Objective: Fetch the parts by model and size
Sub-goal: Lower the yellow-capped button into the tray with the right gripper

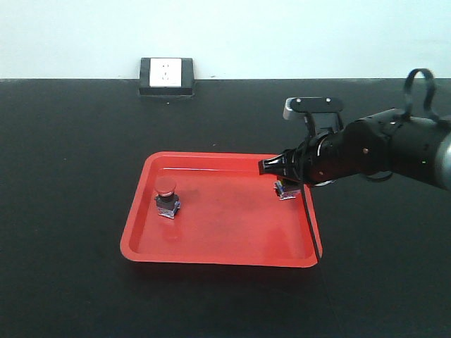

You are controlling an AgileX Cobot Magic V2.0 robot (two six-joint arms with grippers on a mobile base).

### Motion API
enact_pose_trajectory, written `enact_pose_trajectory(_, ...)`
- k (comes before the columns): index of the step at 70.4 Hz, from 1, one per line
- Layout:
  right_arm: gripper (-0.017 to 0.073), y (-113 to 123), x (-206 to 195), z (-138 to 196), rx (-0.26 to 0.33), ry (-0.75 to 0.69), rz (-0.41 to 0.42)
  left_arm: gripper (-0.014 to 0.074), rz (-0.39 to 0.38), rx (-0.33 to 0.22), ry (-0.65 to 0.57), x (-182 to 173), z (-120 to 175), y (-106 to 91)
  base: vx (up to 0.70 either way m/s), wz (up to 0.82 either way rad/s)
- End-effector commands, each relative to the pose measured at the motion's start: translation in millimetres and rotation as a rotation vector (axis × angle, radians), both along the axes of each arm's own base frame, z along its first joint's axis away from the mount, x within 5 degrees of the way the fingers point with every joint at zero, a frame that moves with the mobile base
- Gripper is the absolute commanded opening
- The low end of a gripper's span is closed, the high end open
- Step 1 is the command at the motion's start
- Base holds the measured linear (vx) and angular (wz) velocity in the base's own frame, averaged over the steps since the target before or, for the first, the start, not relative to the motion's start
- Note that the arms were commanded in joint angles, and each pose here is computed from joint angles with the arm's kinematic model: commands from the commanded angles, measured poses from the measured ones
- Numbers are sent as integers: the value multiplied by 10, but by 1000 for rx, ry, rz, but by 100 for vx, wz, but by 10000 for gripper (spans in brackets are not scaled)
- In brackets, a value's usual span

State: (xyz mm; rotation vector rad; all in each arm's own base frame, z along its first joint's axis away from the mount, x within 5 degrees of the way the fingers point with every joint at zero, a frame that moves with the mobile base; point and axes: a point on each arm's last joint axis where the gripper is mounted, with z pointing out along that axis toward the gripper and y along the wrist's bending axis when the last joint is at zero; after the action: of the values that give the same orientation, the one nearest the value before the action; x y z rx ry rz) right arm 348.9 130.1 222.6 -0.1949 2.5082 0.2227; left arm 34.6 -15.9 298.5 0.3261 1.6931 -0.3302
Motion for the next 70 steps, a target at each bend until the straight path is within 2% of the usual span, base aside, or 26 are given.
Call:
enact_pose_trajectory(1, 13, 15, 89, 188, 27, -105, 5, 464, -3, -37, -68, 7, 121, -5, 0, 0)
enact_pose_trajectory(22, 95, 38, 153, -51, 4, -50, 7, 464, -3, -37, -68, 7, 121, -5, 0, 0)
enact_pose_trajectory(45, 410, 36, 149, -98, -6, -23, 6, 464, -3, -37, -69, 7, 122, -5, 0, 0)
enact_pose_trajectory(53, 485, 28, 145, -103, -22, -19, 14, 464, -3, -37, -69, 7, 122, -5, 0, 0)
enact_pose_trajectory(64, 509, 9, 102, -8, -26, -22, 15, 464, -3, -37, -69, 7, 122, -5, 0, 0)
enact_pose_trajectory(70, 509, -16, 46, 204, -16, -77, 19, 464, -3, -37, -69, 7, 122, -5, 0, 0)
